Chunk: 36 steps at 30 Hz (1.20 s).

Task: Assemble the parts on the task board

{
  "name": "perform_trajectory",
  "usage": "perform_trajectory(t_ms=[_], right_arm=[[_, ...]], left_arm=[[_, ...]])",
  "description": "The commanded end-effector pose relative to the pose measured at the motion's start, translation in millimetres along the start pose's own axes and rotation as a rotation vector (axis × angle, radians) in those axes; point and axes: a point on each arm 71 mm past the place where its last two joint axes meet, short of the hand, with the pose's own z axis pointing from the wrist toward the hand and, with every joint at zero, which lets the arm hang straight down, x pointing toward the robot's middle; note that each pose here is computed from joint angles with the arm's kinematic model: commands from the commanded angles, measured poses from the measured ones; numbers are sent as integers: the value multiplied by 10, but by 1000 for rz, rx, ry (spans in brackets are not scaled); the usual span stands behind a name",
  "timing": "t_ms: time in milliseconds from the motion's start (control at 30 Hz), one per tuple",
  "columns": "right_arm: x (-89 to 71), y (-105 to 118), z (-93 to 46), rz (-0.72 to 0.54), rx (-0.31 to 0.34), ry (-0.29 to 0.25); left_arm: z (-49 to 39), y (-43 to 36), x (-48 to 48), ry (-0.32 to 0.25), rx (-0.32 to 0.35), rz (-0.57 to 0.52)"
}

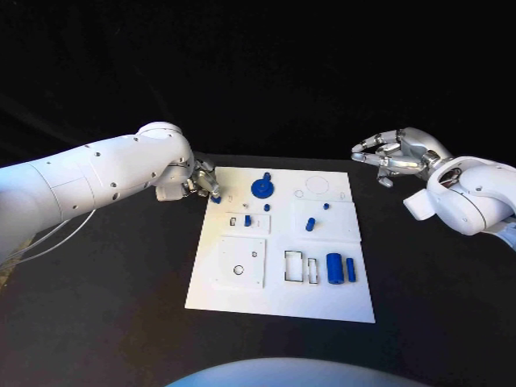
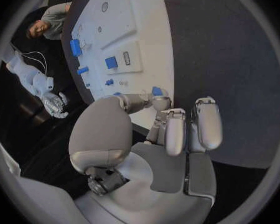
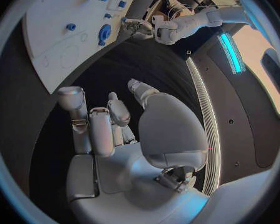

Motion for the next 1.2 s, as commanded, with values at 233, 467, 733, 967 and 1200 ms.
perform_trajectory(t_ms=[233,467,733,967,1200], right_arm=[[18,-1,-1,1,-2,20],[15,-3,-1,1,-2,20],[15,-6,-1,0,-2,18],[22,-15,-3,1,-2,19],[28,-24,-6,2,-2,20]], left_arm=[[-3,2,42,25,17,-48],[-99,-14,36,29,61,-105],[-256,-34,-16,18,105,-158],[-351,-68,18,1,138,-171],[-425,-107,71,-44,157,-177]])
